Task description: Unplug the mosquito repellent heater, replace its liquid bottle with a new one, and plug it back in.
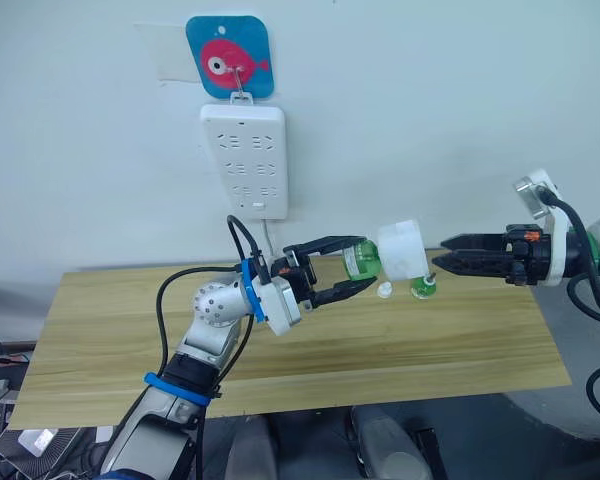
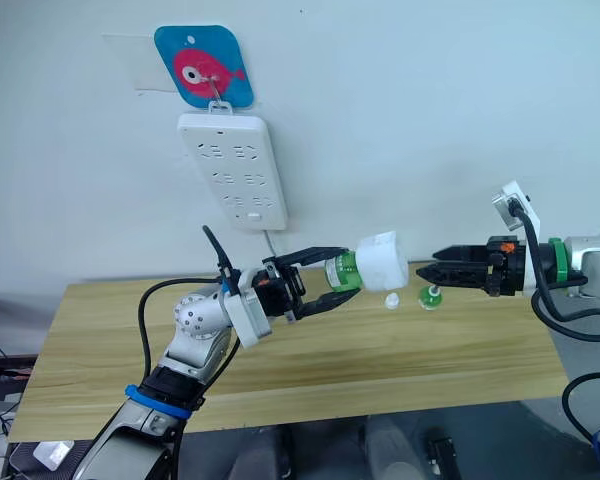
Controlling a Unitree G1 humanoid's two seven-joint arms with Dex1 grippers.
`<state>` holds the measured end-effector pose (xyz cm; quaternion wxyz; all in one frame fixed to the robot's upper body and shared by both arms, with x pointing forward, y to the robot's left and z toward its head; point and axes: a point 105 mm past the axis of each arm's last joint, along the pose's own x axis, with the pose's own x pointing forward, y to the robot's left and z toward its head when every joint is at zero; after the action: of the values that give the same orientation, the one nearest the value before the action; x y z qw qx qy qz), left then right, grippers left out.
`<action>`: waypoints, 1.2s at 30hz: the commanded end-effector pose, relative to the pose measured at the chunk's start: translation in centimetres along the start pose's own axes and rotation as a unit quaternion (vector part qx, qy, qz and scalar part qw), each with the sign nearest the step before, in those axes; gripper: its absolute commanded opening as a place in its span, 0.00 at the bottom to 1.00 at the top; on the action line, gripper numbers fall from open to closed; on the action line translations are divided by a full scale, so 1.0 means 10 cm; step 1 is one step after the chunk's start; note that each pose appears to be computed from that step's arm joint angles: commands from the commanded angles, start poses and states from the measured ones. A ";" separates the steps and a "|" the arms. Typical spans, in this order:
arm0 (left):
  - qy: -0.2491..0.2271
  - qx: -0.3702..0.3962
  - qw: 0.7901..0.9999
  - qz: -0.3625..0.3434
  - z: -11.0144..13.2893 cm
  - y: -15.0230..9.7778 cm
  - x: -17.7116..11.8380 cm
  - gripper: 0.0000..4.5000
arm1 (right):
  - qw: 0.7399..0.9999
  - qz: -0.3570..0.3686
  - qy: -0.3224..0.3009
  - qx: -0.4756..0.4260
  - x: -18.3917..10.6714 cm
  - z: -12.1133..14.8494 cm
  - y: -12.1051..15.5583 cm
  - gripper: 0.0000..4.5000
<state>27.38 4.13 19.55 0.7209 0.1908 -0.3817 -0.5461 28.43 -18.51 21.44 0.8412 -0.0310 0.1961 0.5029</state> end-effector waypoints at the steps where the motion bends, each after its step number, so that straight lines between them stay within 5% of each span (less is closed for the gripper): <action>1: -0.016 -0.124 0.992 0.010 0.10 0.05 0.08 0.49 | 0.982 0.022 0.016 -0.186 -0.01 0.00 0.06 0.99; 9: 0.001 -0.194 0.980 -0.049 0.16 -0.12 0.01 0.49 | 0.900 0.053 -0.034 -0.432 -0.03 0.13 0.16 0.99; 15: 0.013 -0.208 0.974 -0.087 0.15 -0.21 -0.07 0.49 | 0.863 0.107 -0.045 -0.491 -0.01 0.16 0.33 0.99; 36: -0.002 -0.202 0.973 -0.113 0.20 -0.26 0.01 0.49 | 0.845 0.182 -0.066 -0.498 0.24 0.09 0.68 0.96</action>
<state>24.71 3.53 17.78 0.6872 0.0750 -0.2139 -0.6902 24.22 -13.27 21.45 0.6268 -0.3628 -0.1135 0.6802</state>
